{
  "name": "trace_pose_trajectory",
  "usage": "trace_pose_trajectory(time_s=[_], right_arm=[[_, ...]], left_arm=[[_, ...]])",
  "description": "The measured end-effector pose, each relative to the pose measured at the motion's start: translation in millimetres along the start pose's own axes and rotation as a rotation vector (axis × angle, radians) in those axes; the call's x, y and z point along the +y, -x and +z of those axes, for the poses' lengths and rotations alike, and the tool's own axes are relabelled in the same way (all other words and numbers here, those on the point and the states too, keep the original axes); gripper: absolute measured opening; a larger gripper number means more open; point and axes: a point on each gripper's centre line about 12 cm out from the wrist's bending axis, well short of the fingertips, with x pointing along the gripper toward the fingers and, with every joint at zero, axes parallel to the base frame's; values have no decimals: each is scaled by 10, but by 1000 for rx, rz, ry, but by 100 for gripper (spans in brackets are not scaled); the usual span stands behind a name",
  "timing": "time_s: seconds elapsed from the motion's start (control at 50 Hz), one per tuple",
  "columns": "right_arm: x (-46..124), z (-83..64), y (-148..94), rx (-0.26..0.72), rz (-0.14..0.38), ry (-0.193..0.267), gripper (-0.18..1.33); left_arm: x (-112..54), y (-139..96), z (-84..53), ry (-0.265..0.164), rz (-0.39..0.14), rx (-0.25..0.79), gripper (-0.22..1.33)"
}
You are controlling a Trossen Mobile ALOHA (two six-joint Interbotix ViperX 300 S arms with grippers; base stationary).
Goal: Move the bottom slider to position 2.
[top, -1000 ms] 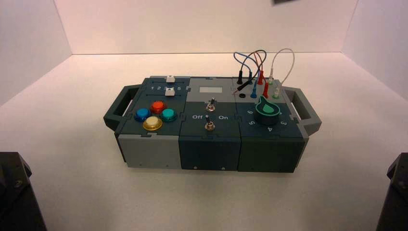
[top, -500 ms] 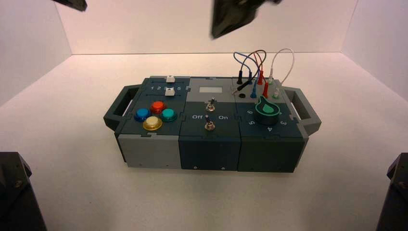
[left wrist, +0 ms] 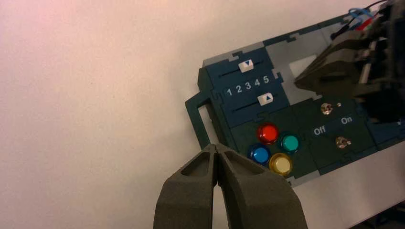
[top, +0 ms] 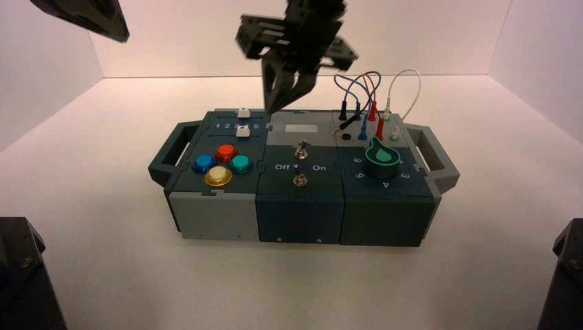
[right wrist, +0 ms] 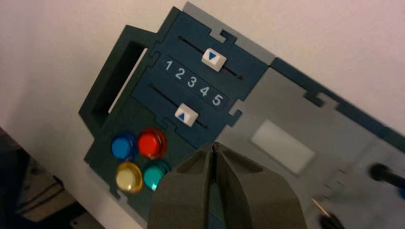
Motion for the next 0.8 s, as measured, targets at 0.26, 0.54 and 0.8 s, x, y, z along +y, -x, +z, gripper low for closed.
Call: trace_pose_trajectory(time_s=[0.26, 0.54, 0.8], right_arm=[[62, 91, -163, 55, 34, -68, -15], [60, 37, -274, 102, 41, -100, -15], [47, 13, -332, 121, 38, -110, -15]], left_arm=[[0, -87, -5, -5, 1, 29, -17], [3, -87, 0, -6, 1, 24, -16], [0, -90, 0, -12, 1, 26, -16]])
